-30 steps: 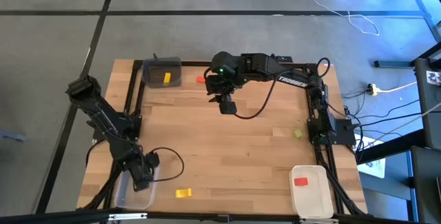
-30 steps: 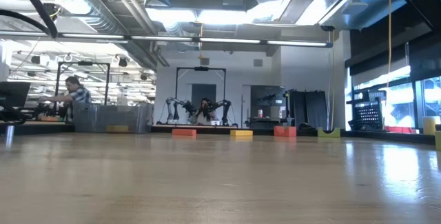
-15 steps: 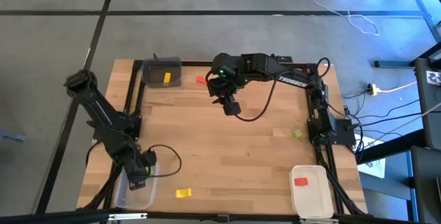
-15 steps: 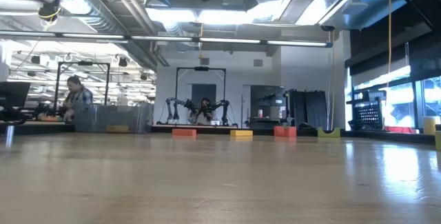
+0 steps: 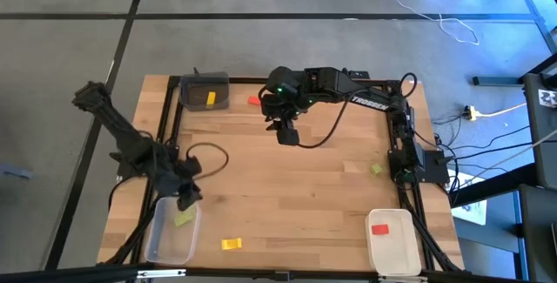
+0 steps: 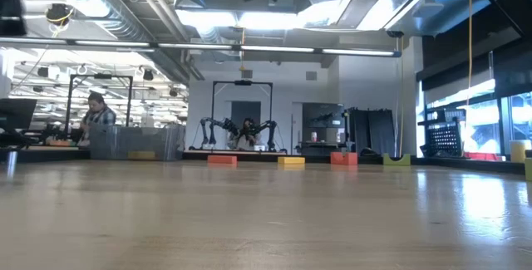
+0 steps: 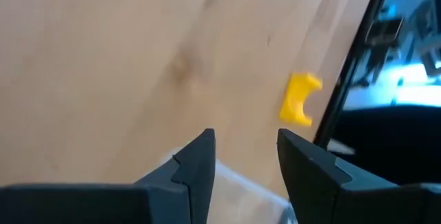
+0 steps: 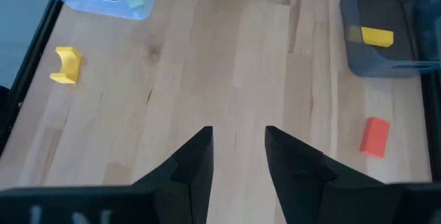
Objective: Sort & place blocks by color
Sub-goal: Put the right orange block into the white bin
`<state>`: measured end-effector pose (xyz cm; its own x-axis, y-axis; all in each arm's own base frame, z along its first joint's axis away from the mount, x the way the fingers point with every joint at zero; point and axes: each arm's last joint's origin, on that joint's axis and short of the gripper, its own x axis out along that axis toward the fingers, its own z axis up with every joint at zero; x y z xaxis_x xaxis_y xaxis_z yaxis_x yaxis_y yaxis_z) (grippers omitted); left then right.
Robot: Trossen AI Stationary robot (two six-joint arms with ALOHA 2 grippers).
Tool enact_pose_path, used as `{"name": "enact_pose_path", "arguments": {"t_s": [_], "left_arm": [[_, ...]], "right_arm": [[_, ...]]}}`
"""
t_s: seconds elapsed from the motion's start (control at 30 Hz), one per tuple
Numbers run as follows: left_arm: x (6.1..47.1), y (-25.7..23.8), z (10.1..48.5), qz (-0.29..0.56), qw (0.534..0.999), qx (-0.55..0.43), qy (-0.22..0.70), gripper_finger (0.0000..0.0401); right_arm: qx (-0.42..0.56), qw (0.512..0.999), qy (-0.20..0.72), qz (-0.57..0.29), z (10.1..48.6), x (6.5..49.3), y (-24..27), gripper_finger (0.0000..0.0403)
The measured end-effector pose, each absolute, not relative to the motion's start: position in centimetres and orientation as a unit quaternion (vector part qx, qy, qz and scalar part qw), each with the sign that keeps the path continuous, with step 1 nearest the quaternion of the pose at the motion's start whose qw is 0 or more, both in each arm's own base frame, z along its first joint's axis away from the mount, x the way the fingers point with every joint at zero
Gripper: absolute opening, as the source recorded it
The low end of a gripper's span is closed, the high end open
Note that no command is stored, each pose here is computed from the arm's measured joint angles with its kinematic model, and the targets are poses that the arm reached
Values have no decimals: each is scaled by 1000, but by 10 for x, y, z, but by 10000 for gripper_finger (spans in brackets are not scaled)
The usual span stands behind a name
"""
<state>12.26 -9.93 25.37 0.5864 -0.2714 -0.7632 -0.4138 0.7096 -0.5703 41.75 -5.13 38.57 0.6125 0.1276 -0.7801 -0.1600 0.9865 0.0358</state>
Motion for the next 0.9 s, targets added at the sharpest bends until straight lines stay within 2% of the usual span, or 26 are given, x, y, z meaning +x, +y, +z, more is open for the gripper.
{"name": "enact_pose_path", "arguments": {"t_s": [0.3,0.53,0.7,0.8,0.9], "left_arm": [[135,-54,264,88,853,-337,389,147],[147,-14,289,151,886,-283,334,147],[152,13,309,187,905,-225,308,147],[156,29,310,209,900,-210,321,147],[162,46,305,226,884,-238,333,147]], "right_arm": [[-53,875,473,92,381,410,-53,134],[-43,860,506,-44,379,406,-62,134],[14,849,517,-111,376,401,-76,134],[50,835,531,-139,369,397,-88,134],[77,817,551,-155,355,396,-101,134]]}}
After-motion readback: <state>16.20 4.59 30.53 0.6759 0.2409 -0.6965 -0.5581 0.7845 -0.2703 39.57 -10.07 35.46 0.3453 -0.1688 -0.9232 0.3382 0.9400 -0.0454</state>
